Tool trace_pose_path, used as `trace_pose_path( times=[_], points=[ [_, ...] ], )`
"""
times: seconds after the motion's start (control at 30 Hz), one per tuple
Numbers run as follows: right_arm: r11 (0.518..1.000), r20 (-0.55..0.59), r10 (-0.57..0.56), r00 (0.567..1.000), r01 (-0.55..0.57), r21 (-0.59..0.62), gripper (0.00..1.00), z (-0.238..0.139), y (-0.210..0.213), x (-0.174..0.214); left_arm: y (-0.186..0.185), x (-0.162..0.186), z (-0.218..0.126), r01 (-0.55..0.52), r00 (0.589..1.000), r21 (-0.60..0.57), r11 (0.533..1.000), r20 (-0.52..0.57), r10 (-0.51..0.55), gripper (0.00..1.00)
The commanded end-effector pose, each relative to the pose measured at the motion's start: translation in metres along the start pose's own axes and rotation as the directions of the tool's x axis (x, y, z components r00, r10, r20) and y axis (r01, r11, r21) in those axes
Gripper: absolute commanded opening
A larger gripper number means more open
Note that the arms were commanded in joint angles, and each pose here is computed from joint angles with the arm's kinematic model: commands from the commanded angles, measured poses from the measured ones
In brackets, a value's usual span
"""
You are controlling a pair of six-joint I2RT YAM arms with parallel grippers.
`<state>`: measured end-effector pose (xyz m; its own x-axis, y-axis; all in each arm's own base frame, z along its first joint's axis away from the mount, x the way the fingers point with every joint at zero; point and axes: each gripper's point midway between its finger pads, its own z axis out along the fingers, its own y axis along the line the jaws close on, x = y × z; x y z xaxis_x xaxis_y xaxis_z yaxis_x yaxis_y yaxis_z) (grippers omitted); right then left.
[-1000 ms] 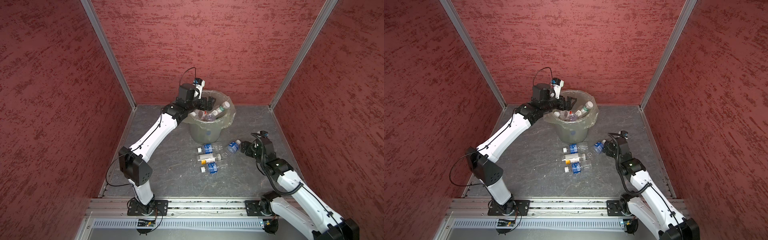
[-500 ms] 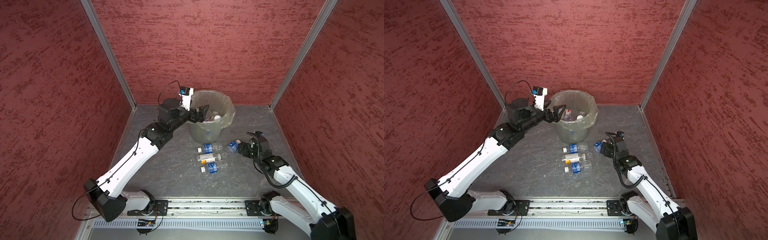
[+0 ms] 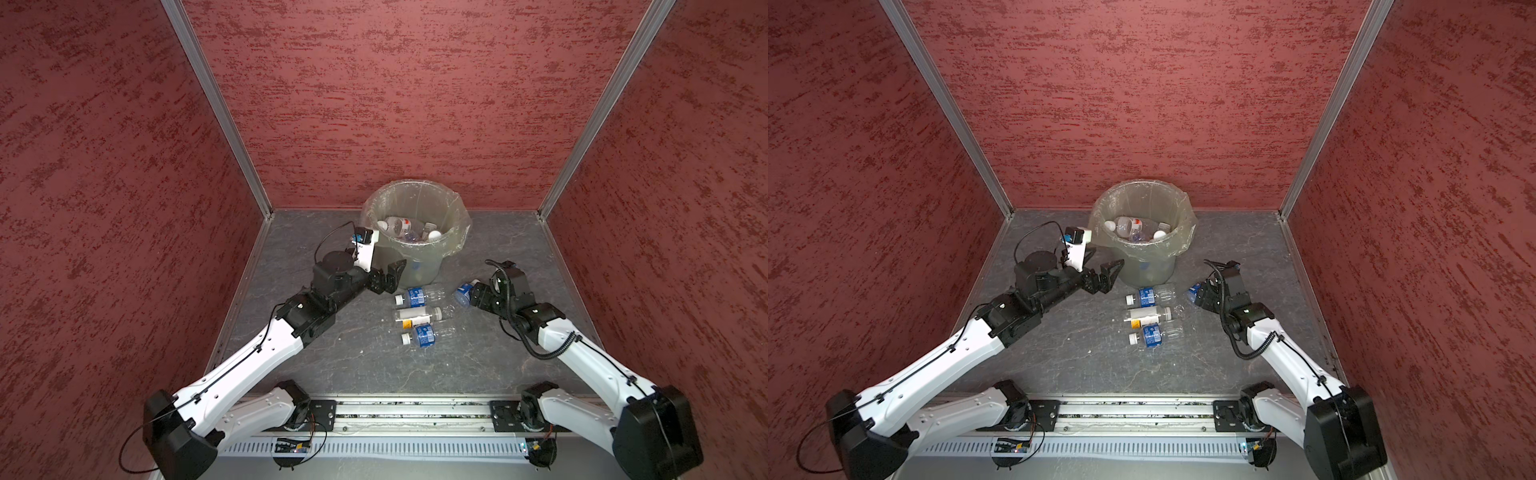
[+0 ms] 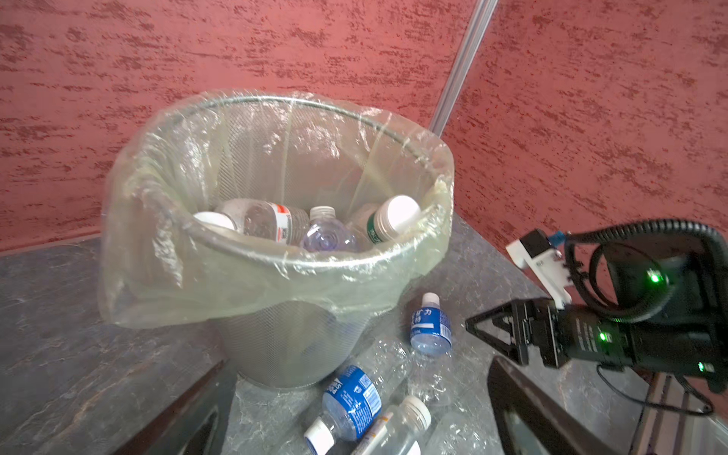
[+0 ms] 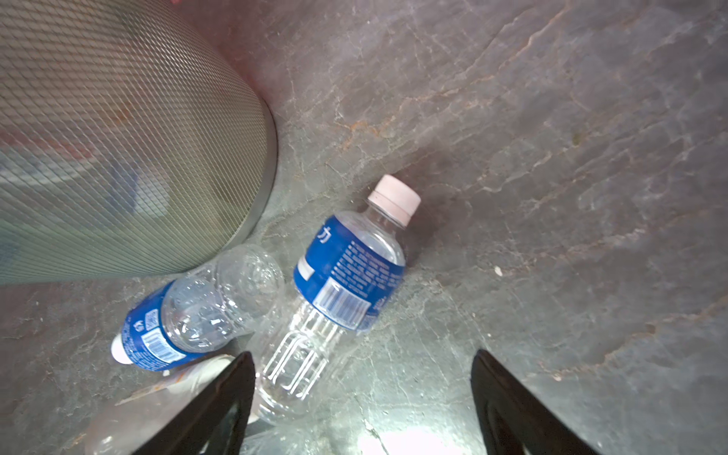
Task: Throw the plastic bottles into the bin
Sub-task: 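Lower the left gripper toward the bottles while the right gripper descends onto the pink-cap bottle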
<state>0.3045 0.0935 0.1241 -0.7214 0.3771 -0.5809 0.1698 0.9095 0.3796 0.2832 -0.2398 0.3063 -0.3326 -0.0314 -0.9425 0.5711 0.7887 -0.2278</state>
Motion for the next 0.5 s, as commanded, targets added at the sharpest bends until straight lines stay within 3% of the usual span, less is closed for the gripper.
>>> trace_pose_path(
  times=[0.0,0.47],
  points=[
    [1.0,0.0,0.019,1.0,-0.019,-0.015,0.86,-0.003,0.01,-0.009,-0.007,0.013,0.003,-0.031,1.0,0.007,0.999,-0.002,0.031,0.99],
    [0.998,-0.091,0.022,0.996,-0.016,0.068,0.86,0.024,0.014,-0.003,-0.03,0.083,0.02,-0.127,0.985,0.077,0.989,-0.106,0.134,0.99]
  ],
)
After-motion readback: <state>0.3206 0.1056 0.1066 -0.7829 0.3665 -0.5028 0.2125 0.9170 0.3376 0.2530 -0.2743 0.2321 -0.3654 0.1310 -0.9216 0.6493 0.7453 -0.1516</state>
